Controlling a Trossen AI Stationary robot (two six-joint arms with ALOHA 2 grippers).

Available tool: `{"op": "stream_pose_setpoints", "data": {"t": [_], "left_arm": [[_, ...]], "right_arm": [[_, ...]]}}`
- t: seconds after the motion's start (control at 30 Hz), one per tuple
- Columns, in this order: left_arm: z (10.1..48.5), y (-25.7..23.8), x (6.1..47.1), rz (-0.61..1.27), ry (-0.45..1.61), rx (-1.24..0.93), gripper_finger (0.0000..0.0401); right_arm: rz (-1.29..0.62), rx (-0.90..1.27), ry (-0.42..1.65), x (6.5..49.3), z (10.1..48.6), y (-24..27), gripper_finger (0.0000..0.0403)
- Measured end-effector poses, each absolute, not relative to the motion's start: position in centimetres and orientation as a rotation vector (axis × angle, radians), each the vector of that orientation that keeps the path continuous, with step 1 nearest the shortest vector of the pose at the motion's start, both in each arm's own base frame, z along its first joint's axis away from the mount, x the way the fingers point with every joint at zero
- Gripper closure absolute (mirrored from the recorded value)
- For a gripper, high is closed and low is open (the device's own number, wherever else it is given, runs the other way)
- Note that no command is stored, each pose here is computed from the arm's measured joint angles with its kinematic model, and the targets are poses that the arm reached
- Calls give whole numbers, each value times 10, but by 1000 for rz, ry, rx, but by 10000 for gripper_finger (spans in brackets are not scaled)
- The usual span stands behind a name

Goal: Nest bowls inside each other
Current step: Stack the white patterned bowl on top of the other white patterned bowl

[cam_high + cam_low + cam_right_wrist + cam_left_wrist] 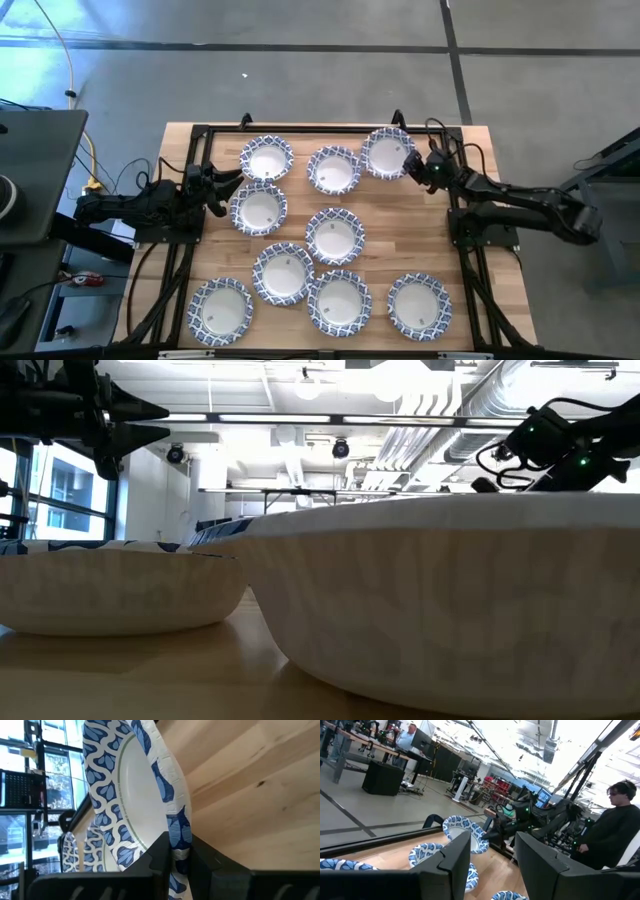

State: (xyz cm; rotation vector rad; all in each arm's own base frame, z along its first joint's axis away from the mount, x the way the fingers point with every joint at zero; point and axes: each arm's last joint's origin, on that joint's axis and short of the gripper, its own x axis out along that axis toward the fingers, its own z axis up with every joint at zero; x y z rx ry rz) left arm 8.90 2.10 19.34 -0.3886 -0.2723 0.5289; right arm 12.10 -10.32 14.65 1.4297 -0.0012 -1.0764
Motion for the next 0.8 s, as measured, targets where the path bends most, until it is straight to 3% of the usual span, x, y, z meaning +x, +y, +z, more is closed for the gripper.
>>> {"op": "stream_pose_setpoints", "data": {"t": [0.8], "left_arm": [[193,21,89,523,-284,-432,256]], "right_arm": [[-785,1559,-1,123,168,-76,368]]}}
